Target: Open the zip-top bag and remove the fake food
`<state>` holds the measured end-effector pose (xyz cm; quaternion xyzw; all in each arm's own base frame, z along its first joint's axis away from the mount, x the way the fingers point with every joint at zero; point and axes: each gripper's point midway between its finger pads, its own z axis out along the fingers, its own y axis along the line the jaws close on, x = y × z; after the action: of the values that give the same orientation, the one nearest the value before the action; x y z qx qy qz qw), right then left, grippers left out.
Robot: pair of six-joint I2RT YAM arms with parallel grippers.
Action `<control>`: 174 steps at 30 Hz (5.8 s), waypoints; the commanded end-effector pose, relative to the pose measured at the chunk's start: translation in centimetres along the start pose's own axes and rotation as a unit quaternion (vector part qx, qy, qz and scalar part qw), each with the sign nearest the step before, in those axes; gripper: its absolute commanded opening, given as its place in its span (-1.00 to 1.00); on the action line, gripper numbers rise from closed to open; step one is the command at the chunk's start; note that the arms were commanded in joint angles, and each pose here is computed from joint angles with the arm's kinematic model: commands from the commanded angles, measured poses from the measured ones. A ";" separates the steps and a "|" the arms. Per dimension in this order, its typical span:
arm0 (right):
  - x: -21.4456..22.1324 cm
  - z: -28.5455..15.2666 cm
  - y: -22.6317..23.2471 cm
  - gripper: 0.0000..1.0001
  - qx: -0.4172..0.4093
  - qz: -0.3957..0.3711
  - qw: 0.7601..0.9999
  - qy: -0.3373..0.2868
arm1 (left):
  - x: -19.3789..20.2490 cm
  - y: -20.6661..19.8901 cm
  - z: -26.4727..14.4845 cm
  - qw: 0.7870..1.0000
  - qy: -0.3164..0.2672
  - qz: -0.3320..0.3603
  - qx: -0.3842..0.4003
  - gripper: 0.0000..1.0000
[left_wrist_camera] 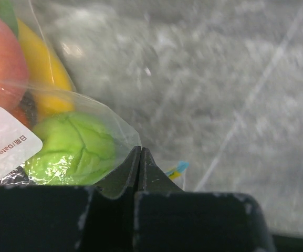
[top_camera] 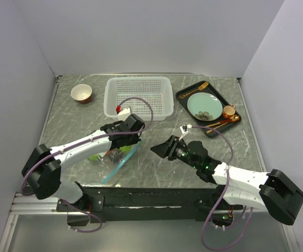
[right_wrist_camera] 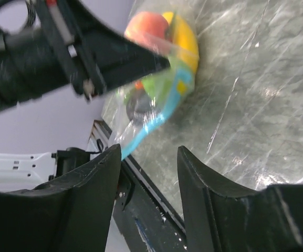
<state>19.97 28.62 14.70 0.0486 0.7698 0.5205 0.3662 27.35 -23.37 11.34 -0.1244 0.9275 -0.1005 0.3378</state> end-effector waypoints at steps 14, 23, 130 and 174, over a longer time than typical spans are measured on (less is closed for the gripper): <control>3.2 0.0 -1.8 0.20 0.000 -0.041 0.998 0.044 | 5.1 -2.9 -6.3 0.979 0.034 0.019 0.200 0.14; 4.1 1.0 -2.0 0.16 0.005 -0.040 0.998 0.052 | 8.6 -0.1 -8.2 0.969 0.073 -0.090 0.217 -0.01; 5.7 3.3 3.9 -1.00 0.256 0.147 0.924 0.241 | 8.6 -2.7 -7.7 0.901 -0.170 0.369 0.153 -0.58; -3.6 0.4 -2.3 -0.23 0.249 0.161 0.947 0.125 | 11.6 -2.6 -9.6 0.941 -0.064 0.261 0.204 -0.88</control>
<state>24.93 24.59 12.43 0.2205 0.9081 0.3227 0.1500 12.74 -25.83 10.34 0.1889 0.8758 -0.1553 0.4162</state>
